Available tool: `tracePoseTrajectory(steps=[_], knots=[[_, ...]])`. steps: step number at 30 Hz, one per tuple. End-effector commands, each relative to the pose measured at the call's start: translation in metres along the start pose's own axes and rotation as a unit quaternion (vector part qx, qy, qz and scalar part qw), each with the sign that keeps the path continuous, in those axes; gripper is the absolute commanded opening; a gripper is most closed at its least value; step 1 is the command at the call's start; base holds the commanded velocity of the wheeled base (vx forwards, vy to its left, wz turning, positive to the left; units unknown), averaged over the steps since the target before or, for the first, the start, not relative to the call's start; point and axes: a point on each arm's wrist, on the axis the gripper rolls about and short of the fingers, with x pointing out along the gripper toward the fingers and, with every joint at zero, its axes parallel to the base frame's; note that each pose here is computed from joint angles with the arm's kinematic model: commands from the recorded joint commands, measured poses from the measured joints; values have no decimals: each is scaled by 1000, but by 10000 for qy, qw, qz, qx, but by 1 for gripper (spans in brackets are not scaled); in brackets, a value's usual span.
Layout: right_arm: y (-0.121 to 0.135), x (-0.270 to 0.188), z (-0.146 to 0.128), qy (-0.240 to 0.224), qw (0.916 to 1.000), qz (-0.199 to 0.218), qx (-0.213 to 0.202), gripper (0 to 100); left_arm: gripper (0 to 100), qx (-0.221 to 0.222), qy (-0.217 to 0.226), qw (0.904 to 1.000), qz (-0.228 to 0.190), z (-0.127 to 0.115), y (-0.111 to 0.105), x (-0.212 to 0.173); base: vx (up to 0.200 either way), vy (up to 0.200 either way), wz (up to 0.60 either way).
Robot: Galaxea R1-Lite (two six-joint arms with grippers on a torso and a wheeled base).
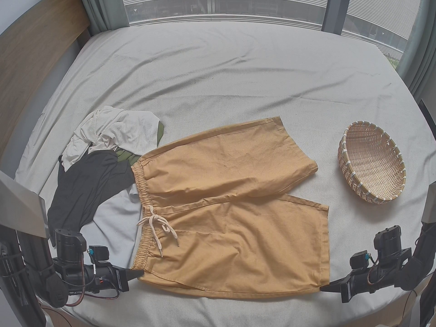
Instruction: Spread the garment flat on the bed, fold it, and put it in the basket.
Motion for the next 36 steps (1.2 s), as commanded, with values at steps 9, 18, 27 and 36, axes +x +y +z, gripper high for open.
tracePoseTrajectory(steps=[9, 18, 27, 36], knots=[[9, -10, -6, 172, 9998, 57, -68, 0, 0, 99, 553, 9980, -294, -10, -14, -21, 0, 0, 0], [17, -17, -11, 377, 9992, 127, -58, 0, 0, 120, 923, 9953, -265, -19, -16, -26, 0, 0, 0], [15, -17, -4, 101, 9998, 98, -144, 0, 0, 284, 633, 9970, -331, -11, -17, -28, 0, 0, 0], [5, -22, 33, -1392, 9894, 167, -378, 0, 0, 467, -770, 9940, -626, 21, -16, -16, 0, 0, 0]])
